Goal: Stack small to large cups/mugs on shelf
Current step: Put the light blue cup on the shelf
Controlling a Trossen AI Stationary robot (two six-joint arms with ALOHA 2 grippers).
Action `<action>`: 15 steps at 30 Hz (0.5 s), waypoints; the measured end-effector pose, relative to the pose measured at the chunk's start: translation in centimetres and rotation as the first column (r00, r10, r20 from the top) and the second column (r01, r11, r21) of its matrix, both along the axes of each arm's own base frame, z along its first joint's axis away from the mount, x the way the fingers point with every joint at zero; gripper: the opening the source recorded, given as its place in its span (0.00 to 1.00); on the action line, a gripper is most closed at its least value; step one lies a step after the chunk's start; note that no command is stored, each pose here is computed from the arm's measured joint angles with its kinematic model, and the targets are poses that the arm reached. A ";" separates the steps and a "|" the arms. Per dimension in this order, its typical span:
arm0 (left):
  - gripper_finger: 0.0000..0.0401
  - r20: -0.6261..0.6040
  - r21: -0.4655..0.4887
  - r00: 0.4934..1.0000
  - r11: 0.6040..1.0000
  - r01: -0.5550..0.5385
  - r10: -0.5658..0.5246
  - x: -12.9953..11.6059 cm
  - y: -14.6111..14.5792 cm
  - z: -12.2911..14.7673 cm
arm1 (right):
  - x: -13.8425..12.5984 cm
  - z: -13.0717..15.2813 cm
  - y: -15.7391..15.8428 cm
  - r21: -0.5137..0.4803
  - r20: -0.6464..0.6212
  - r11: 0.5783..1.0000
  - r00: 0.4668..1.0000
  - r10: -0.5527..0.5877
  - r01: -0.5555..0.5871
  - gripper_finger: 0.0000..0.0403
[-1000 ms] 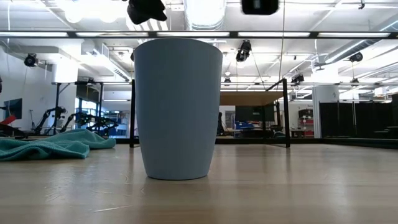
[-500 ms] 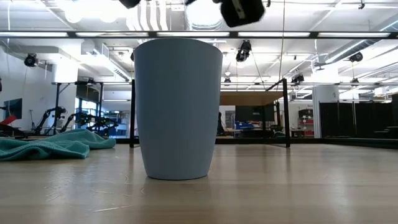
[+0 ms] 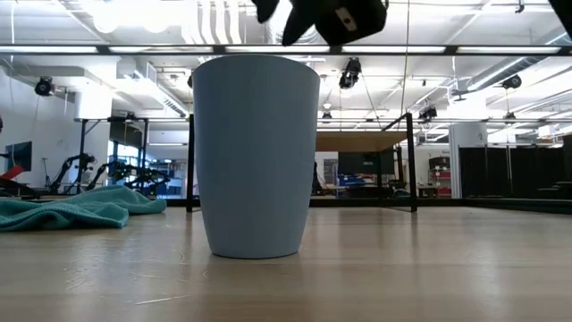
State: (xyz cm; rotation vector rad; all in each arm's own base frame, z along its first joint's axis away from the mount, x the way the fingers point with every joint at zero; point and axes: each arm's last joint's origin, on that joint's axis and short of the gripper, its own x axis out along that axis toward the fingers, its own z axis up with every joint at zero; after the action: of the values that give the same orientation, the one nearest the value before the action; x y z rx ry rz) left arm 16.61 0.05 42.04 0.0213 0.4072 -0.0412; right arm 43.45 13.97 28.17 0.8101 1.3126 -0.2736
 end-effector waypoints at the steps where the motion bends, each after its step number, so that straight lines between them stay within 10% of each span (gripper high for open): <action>1: 0.31 0.004 0.000 1.000 1.000 0.000 0.000 -0.3 0.0 0.1 | 0.2 -0.1 0.1 0.000 0.004 1.000 1.000 -0.003 0.003 0.27; 15: 0.31 0.041 -0.050 0.999 0.999 -0.017 0.019 -1.0 0.0 0.6 | -0.4 -1.3 -0.2 -0.073 -0.116 0.997 0.993 -0.013 0.004 0.27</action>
State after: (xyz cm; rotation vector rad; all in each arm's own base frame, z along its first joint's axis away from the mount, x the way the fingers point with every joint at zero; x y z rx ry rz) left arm 15.60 0.02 42.60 -0.0301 0.3653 -0.0330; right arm 43.07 13.77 26.84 0.7477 1.4000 -0.3778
